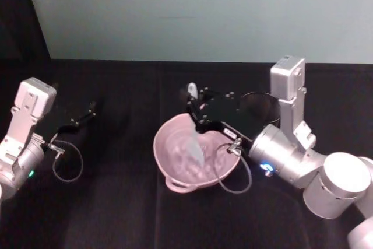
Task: Use the one hand to pick up the spoon and stir the clear water in the bowl.
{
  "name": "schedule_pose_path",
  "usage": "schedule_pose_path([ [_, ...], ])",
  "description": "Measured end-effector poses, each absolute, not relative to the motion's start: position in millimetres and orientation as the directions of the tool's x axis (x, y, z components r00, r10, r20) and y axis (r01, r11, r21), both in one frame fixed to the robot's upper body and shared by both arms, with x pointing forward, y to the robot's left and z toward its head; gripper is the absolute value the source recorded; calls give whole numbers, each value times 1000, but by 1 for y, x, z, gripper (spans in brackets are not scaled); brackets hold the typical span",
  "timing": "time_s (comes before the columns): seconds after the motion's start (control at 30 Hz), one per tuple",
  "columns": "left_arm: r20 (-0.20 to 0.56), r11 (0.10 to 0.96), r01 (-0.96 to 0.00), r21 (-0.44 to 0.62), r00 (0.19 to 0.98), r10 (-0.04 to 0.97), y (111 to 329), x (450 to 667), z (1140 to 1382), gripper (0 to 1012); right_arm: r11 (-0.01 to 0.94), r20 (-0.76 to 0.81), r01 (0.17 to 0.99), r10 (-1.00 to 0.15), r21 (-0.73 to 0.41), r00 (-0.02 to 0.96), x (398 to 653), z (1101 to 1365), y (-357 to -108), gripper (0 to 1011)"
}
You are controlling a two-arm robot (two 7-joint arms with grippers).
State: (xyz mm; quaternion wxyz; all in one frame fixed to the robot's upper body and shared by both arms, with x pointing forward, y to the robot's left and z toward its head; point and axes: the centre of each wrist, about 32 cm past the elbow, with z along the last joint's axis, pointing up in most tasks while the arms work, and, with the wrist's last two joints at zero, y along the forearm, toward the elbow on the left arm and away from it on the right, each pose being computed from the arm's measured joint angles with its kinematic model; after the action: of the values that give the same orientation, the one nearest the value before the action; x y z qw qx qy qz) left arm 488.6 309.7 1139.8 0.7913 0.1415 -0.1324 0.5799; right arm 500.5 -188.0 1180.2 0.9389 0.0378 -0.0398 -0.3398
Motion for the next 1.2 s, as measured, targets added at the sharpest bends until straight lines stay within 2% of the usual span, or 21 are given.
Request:
schedule_pose_path([
  [0.27,374,287,-955,70,292,880,310,489,1140,1011,787,42,606,-613,114,789,507,1182,-174,113],
  [0.63,374,287,-955,70,292,880,310,489,1140,1011,777,3,617,-622,124,783,534,1176,-168,114],
  [0.9,374,287,-955,70,292,880,310,489,1140,1011,729,18,676,-681,108,732,546,1180,-187,114],
  [1.2,374,287,-955,70,292,880,310,489,1140,1011,691,39,717,-722,98,691,536,1185,-211,113],
])
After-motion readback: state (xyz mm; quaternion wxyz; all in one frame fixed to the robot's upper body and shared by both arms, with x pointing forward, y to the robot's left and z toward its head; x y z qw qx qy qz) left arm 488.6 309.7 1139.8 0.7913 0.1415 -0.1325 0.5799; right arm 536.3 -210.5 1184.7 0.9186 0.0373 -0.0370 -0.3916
